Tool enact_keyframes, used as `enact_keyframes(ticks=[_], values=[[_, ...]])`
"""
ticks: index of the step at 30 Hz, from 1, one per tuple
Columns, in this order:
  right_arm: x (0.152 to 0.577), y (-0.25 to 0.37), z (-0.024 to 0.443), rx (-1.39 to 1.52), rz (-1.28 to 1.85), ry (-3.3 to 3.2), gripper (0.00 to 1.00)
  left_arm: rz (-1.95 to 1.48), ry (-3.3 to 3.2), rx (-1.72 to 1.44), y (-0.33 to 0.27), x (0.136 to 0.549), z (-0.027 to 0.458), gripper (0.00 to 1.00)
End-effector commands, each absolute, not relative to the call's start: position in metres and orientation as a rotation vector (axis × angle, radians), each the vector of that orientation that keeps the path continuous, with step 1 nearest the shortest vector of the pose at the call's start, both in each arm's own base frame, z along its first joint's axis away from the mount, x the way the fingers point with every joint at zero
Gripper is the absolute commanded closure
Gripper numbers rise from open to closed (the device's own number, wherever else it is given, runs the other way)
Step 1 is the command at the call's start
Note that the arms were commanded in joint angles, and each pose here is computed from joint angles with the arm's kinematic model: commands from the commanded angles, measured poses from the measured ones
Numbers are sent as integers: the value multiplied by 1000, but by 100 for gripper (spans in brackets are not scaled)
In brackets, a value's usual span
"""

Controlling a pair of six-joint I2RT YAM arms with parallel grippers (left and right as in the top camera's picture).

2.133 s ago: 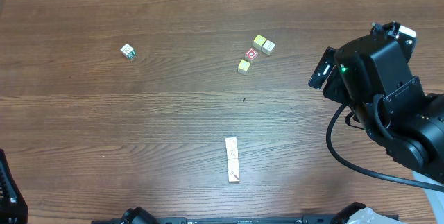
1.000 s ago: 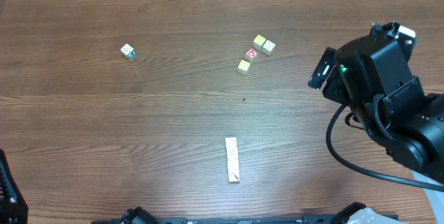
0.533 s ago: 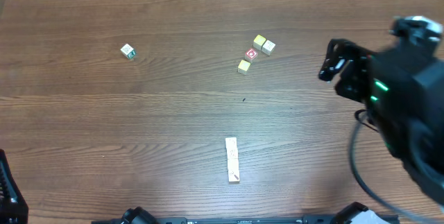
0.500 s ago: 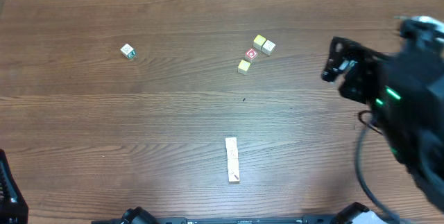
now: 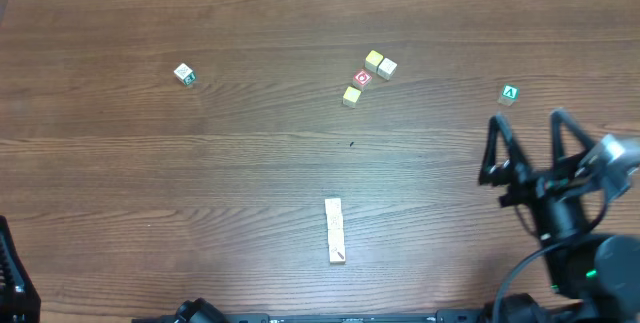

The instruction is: Flip 4 blocks

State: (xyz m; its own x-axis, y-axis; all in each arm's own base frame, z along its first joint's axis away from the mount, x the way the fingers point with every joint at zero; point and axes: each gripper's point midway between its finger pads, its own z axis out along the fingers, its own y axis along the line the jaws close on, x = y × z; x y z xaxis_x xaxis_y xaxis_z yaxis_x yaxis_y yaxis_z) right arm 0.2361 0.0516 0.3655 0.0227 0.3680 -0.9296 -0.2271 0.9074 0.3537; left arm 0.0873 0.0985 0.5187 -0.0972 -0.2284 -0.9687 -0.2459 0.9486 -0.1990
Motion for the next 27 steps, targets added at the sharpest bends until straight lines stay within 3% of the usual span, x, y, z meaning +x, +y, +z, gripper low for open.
enact_keyframes(ticks=[1, 14, 27], values=[[229, 58, 318, 40, 480, 1438, 0, 41, 1684, -353, 99, 89, 520, 0], [239, 46, 212, 62, 437, 1450, 0, 41, 1684, -353, 99, 89, 520, 0], [245, 30, 171, 63, 298, 1595, 0, 41, 1684, -353, 99, 89, 520, 0]])
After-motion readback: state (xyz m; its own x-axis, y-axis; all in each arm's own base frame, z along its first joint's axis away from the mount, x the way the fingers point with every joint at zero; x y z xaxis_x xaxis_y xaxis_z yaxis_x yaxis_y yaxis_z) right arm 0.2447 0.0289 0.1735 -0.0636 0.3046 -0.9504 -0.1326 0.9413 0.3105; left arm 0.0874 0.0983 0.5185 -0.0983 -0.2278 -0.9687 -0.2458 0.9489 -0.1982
